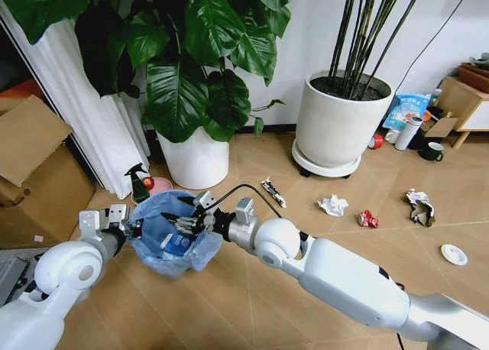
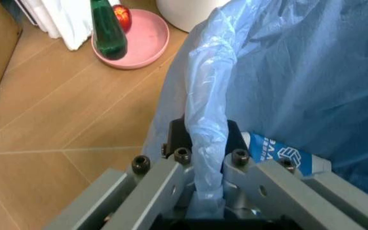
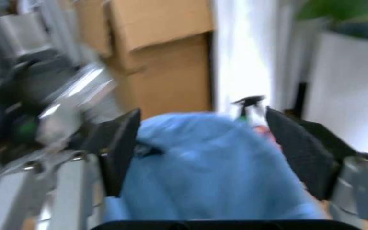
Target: Pick up the trash bin and place the garbage on the floor into it.
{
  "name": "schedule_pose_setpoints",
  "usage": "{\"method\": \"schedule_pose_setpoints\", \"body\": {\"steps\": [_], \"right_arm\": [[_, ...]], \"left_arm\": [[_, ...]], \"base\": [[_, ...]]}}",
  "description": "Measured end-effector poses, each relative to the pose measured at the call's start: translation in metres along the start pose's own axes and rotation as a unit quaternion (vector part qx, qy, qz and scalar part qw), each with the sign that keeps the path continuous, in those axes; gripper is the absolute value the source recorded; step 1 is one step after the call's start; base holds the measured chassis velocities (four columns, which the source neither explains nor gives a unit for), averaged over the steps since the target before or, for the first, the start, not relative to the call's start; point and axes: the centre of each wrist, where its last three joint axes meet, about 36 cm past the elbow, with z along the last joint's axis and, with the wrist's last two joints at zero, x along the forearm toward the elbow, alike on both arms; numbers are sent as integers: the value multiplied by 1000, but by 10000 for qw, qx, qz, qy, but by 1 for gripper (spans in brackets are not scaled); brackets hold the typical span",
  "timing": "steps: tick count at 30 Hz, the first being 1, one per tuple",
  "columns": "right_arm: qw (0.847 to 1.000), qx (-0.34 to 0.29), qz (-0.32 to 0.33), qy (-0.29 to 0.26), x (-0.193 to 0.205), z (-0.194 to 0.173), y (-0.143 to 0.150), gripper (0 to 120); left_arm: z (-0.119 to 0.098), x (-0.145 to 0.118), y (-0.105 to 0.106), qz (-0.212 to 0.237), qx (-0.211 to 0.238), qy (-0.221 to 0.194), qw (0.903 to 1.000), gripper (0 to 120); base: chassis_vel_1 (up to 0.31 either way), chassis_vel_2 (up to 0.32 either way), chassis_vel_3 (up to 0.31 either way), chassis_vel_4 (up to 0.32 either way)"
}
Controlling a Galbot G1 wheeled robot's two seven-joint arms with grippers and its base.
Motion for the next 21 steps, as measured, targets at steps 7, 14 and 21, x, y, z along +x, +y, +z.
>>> {"method": "schedule_pose_setpoints", "body": {"steps": [7,14,21], "right_arm": [[9922,191,1228,-12,28,-6,-40,98],[9726,414,2270,283,80,18,-79,100],[9546,277,2899,622,131,52,-96,100]], "left_arm": [[5,5,2,-91,17,-31,10000,0],[12,8,0,-104,66,-18,9999,0],[15,11,-5,-65,87,-77,9999,0]], "base": [[0,0,0,0],[0,0,0,0],[0,0,0,0]]}}
